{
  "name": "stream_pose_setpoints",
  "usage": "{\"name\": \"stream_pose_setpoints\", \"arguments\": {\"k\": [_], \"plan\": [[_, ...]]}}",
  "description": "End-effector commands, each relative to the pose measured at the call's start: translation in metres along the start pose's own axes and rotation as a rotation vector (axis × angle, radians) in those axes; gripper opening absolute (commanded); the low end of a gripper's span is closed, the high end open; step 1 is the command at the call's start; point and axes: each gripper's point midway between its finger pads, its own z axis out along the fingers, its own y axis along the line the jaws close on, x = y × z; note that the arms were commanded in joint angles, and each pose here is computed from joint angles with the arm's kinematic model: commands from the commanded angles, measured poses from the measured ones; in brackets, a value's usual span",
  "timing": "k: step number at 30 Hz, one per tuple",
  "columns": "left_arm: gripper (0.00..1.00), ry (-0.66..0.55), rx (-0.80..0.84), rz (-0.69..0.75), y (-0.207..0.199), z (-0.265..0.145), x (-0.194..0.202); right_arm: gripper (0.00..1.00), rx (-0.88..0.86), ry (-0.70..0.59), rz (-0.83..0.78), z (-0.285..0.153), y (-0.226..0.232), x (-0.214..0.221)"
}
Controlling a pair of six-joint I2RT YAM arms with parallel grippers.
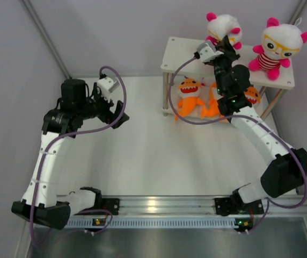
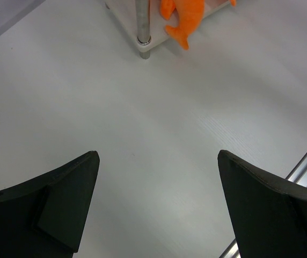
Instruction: Place and organize the stuffed toys onto the shelf
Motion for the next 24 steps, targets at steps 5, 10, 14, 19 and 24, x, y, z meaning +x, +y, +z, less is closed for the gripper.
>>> {"name": "stream_pose_setpoints", "arguments": {"k": [5, 10, 14, 19, 24], "plan": [[0.98, -0.021, 0.005, 0.017, 0.001, 0.004, -0.005, 0.00, 0.084, -0.011, -0.107, 0.002, -0.021, -0.008], [0.98, -0.023, 0.010, 0.015, 0.000, 0.004, -0.005, 0.00, 0.067, 0.006, -0.139, -0.004, -0.006, 0.001], [0.98, -0.023, 0.010, 0.014, 0.000, 0.004, -0.004, 0.00, 0.058, 0.017, -0.097, -0.007, -0.002, 0.003], [0.98, -0.021, 0.010, 0.013, -0.001, 0.003, -0.003, 0.00, 0.046, 0.027, -0.086, -0.008, 0.003, 0.007], [0.98, -0.021, 0.013, 0.012, -0.001, 0.004, -0.003, 0.26, 0.086, 0.025, -0.062, -0.007, -0.009, 0.003]]}}
